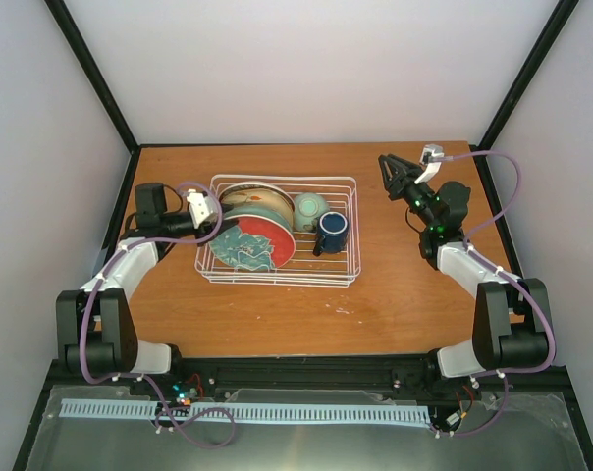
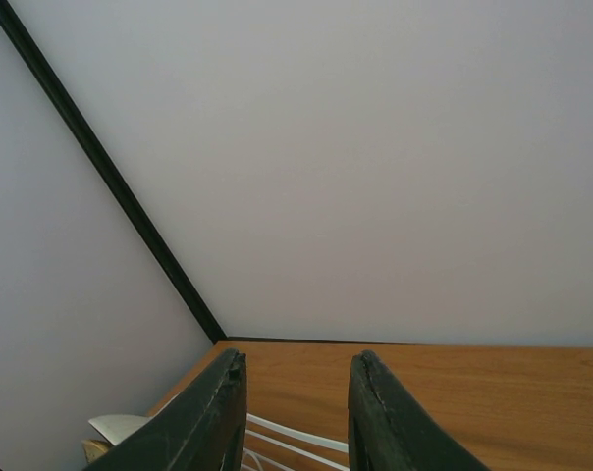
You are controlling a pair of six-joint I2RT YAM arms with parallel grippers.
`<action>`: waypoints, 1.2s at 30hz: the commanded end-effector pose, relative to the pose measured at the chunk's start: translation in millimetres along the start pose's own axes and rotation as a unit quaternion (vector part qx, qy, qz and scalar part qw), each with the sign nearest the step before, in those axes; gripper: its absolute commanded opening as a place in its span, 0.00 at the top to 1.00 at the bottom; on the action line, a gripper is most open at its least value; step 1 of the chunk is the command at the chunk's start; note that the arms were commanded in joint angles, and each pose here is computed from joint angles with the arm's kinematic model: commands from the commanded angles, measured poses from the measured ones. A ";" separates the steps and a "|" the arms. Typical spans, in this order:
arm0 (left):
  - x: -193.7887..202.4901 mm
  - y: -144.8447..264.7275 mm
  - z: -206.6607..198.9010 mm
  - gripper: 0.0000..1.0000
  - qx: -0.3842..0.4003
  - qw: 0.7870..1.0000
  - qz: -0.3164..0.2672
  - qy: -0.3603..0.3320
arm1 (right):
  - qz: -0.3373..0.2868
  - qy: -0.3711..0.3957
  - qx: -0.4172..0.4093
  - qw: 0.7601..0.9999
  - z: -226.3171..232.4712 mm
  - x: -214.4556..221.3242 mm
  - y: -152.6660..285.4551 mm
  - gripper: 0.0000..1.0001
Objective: Load the mixed dishes into the dish rack
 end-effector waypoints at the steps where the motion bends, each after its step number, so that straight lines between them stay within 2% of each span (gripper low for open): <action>1: -12.7 1.4 1.9 0.58 -0.012 0.999 -0.010 -0.030 | -0.005 0.004 -0.004 1.000 -0.9 2.0 2.3 0.72; 6: -37.4 9.5 10.9 0.52 -0.050 0.998 -0.021 -0.045 | 0.001 0.005 0.004 1.000 -3.8 5.9 2.4 0.71; 11: -91.0 28.2 9.1 0.45 -0.085 0.990 -0.059 -0.094 | 0.016 0.009 0.016 1.000 -9.2 13.4 1.3 0.69; 14: -136.4 44.7 1.4 0.30 -0.099 0.982 -0.088 -0.132 | 0.024 0.009 0.023 0.999 -13.3 18.7 0.0 0.67; 16: -164.8 55.6 -4.8 0.02 -0.107 0.977 -0.106 -0.149 | 0.031 0.006 0.031 0.999 -17.5 23.0 -1.1 0.66; 20: -220.8 81.1 -23.2 0.00 -0.127 0.963 -0.147 -0.187 | 0.056 0.009 0.066 0.996 -29.5 31.6 -0.3 0.64; 24: -254.4 103.1 -34.8 0.00 -0.165 0.953 -0.175 -0.186 | 0.120 0.025 0.154 0.980 -54.4 45.6 13.1 0.61; 28: -254.4 121.7 -28.4 0.00 -0.237 0.940 -0.214 -0.122 | 0.180 0.057 0.237 0.953 -73.2 58.7 41.3 0.59; 32: -221.1 126.8 -11.3 0.00 -0.305 0.922 -0.223 -0.087 | 0.220 0.069 0.309 0.922 -88.0 74.6 74.8 0.57; 36: -185.8 135.5 31.3 0.00 -0.398 0.892 -0.214 0.007 | 0.240 0.077 0.376 0.892 -101.1 84.8 104.6 0.58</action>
Point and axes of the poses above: each gripper's point midway between its finger pads, its own y axis back along the fingers, its own z axis along the line the jaws close on, x = y × z, the point moved 1 cm from there along y, back along the fingers, and after that the axes turned 14 degrees about y, right-handed, at the moved point
